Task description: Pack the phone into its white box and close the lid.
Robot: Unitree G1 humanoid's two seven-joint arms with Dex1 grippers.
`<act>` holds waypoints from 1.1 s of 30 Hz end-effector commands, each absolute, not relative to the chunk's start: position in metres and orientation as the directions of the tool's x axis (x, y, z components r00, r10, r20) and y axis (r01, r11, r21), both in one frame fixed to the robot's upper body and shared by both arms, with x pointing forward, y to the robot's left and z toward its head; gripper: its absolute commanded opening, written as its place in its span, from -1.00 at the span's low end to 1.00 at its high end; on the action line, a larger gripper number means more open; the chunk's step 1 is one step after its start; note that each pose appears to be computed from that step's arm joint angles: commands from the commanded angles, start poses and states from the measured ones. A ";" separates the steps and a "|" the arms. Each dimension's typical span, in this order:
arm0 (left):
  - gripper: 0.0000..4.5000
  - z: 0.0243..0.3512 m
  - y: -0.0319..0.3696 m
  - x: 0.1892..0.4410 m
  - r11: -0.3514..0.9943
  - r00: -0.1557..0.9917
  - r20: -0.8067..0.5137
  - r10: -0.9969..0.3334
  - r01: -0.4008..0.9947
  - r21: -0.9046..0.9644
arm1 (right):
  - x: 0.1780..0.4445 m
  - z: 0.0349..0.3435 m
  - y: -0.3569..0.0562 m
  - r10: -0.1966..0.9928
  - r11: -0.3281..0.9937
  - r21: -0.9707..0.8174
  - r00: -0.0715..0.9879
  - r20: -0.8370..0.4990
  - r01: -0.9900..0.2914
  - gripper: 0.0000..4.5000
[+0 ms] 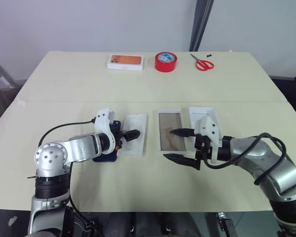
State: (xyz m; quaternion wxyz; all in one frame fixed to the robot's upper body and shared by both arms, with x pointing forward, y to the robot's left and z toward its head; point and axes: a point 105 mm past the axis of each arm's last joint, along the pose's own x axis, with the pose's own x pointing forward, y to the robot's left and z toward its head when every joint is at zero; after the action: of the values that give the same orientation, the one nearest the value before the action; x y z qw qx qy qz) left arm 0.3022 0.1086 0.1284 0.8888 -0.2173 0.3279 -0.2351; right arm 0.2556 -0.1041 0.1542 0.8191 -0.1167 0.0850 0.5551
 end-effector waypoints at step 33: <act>0.98 0.128 0.107 0.305 0.819 0.680 -0.512 -0.524 0.238 -0.522 | 0.251 0.164 -0.099 0.909 0.318 -0.120 0.339 -0.242 -0.940 0.99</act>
State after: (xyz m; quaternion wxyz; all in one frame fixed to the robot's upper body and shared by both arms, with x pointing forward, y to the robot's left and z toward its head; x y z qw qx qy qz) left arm 0.3064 0.1117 0.1233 0.8942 -0.2079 0.3415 -0.2015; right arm 0.2544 -0.1028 0.1550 0.8135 -0.1163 0.0857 0.5634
